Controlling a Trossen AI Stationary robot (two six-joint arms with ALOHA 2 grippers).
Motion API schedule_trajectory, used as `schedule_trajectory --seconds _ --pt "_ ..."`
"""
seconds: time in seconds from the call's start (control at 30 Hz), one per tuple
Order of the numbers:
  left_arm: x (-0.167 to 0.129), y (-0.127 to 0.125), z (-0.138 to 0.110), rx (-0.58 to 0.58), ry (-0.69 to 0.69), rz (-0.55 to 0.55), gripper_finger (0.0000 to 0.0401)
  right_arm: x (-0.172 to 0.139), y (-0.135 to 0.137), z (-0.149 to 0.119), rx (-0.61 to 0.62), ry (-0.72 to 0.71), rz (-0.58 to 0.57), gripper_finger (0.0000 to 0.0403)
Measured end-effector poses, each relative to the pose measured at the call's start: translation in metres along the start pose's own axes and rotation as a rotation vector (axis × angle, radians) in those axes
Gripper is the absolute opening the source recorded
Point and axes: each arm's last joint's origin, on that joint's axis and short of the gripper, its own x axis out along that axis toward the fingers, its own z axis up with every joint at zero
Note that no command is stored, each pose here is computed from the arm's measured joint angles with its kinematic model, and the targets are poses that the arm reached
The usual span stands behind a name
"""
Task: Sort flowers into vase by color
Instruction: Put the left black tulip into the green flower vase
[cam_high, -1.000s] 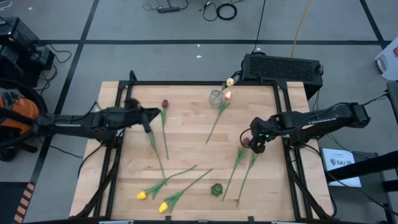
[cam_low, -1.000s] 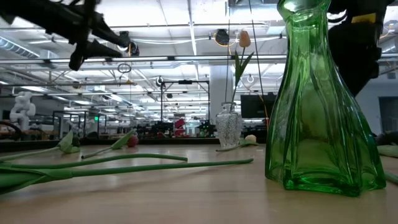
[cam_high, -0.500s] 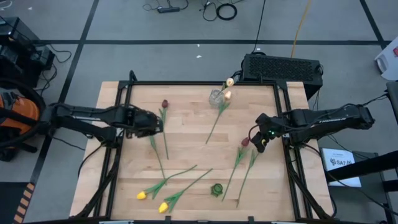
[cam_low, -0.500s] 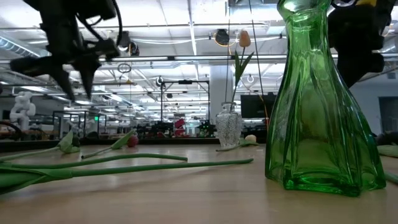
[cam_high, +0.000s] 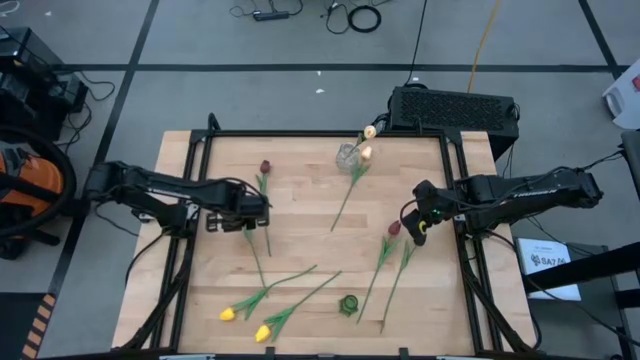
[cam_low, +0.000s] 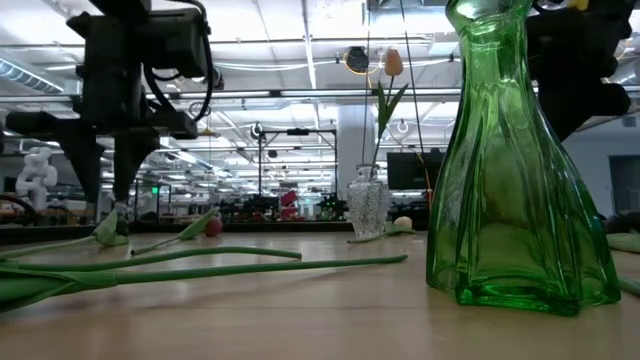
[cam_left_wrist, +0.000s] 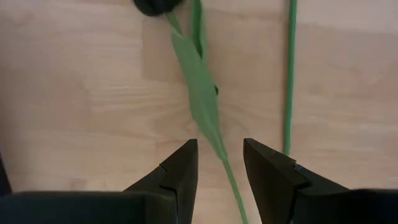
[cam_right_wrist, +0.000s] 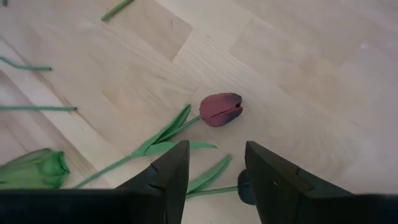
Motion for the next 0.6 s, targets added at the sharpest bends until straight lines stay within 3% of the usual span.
schedule_trajectory --seconds 0.2,0.33,0.6 --pt "0.022 -0.004 0.000 0.022 0.052 0.000 0.0134 0.000 0.005 0.003 0.063 -0.027 0.049 0.0148" --pt "0.042 0.008 0.001 0.019 0.083 0.039 0.0134 0.000 0.008 0.005 0.078 -0.047 0.087 0.0148" --pt "0.061 0.019 0.004 0.040 0.089 -0.015 0.0134 -0.001 0.010 0.008 0.085 -0.107 0.090 0.0148"
